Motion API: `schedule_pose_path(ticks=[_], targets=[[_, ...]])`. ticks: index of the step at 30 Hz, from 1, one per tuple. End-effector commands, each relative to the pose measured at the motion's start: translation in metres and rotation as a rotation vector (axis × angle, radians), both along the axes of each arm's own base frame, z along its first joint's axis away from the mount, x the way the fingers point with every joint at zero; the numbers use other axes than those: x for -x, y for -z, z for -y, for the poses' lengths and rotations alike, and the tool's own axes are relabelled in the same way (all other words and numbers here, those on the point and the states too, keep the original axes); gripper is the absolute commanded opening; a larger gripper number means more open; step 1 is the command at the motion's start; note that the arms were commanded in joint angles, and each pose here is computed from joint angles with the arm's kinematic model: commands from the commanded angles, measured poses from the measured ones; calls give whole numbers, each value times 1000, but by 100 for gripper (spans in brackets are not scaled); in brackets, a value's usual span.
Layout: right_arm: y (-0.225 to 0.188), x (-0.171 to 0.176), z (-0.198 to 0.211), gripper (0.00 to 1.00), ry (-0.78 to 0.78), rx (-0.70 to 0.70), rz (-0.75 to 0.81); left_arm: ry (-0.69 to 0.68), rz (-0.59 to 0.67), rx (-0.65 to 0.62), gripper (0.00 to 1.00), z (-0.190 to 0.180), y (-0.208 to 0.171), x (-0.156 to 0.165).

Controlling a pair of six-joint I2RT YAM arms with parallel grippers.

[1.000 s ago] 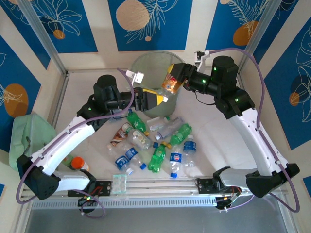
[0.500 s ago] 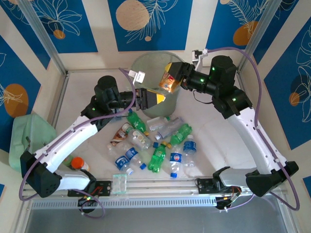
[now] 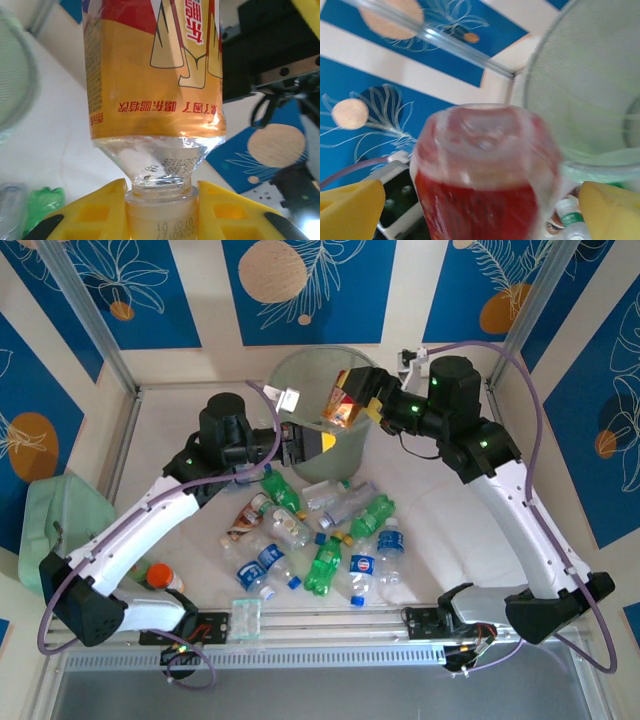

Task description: Put the plastic bottles in the bin

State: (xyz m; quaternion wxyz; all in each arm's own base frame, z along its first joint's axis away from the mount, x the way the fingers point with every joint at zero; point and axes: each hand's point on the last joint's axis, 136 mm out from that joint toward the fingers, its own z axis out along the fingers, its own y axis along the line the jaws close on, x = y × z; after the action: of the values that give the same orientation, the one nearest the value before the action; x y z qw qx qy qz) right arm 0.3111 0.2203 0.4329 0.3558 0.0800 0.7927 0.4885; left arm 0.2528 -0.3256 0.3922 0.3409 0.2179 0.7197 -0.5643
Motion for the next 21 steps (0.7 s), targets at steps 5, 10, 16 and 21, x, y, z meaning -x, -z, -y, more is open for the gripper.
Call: schedule_pose_path(ticks=[5, 10, 16, 21], targets=[[46, 12, 85, 99, 279, 272, -157, -274, 73, -200, 19, -32, -9, -48], [91, 25, 115, 100, 333, 300, -304, -343, 106, -354, 17, -37, -12, -87], [129, 34, 122, 100, 341, 305, -409, -376, 62, -467, 16, -36, 3, -133], [144, 33, 121, 99, 329, 314, -450, -427, -21, -550, 16, -40, 23, -150]])
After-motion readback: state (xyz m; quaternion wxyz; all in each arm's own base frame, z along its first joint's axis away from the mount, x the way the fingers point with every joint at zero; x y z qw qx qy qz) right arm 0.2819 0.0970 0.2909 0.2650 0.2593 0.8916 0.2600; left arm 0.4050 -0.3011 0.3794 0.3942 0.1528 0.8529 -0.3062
